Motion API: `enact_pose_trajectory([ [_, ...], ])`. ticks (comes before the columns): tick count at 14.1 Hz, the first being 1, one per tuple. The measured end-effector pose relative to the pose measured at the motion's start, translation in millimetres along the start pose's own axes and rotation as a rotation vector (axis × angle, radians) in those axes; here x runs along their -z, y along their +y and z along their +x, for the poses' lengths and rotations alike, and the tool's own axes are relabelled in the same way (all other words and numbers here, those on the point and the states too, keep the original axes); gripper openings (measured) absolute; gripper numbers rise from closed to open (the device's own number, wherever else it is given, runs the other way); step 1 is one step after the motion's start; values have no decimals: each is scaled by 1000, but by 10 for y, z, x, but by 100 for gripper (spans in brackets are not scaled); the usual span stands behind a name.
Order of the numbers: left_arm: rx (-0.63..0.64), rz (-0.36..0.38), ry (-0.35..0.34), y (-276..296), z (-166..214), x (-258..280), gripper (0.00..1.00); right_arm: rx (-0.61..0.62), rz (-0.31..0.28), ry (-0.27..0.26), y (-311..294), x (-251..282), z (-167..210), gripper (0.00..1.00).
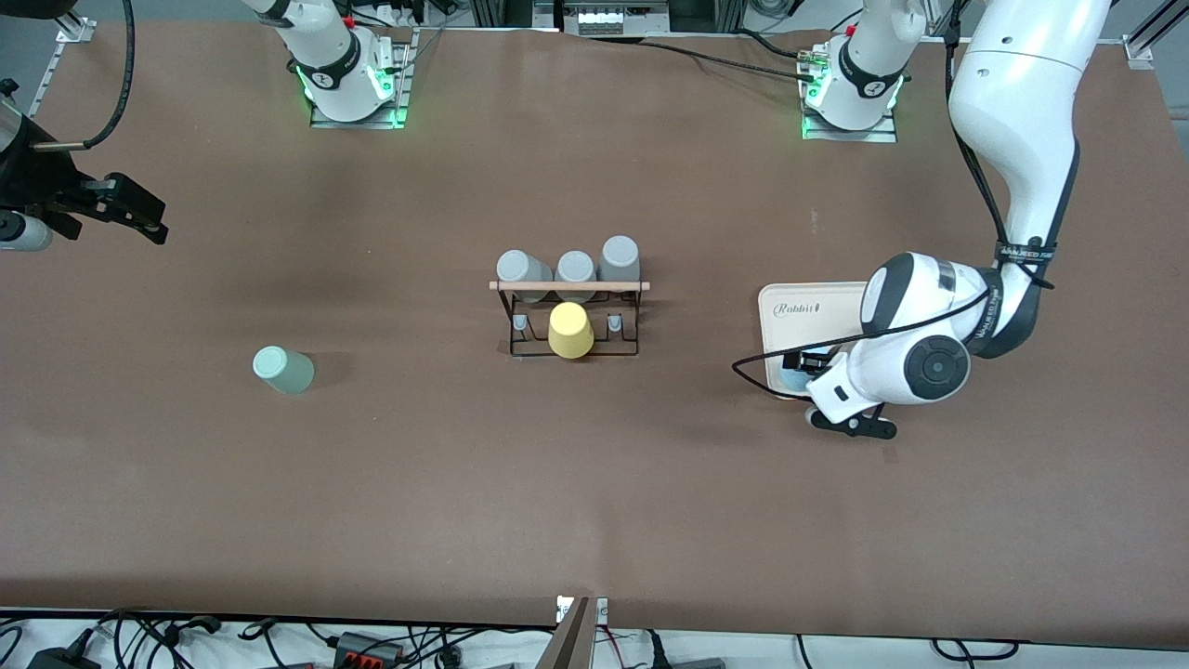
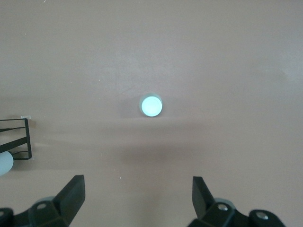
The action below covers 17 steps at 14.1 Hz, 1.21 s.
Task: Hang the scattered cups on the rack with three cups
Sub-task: 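Reach the left gripper down and grasp the light blue cup on the tray, then carry the blue cup to the rack while the right gripper grasps the mint cup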
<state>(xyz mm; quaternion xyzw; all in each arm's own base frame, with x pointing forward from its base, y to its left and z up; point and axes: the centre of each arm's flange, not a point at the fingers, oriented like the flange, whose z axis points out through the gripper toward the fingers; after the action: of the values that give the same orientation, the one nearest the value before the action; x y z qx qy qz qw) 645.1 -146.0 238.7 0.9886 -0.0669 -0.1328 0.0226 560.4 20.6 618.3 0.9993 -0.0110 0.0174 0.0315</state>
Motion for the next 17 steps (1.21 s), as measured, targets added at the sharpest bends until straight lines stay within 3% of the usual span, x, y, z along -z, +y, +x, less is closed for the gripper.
enact_pose_trajectory([
  [4, -2, 1, -8, 4, -58, -214, 100, 21, 1, 1, -120, 10, -10, 100],
  [7, -6, 1, 0, 45, -58, -207, 71, 20, 1, 1, -118, 10, -10, 100],
  [8, -8, 2, 5, 70, -59, -184, 66, 19, 1, 1, -112, 8, -9, 100],
  [11, -5, 2, 30, 106, -32, -56, 66, 14, -2, -25, -87, -119, 19, 100],
  [15, -11, -2, 27, 211, 19, 392, 66, -2, -10, -108, 14, -617, 201, 100],
  [17, 35, -58, 25, 472, -4, 688, 66, 4, -13, -159, 17, -924, 294, 100],
])
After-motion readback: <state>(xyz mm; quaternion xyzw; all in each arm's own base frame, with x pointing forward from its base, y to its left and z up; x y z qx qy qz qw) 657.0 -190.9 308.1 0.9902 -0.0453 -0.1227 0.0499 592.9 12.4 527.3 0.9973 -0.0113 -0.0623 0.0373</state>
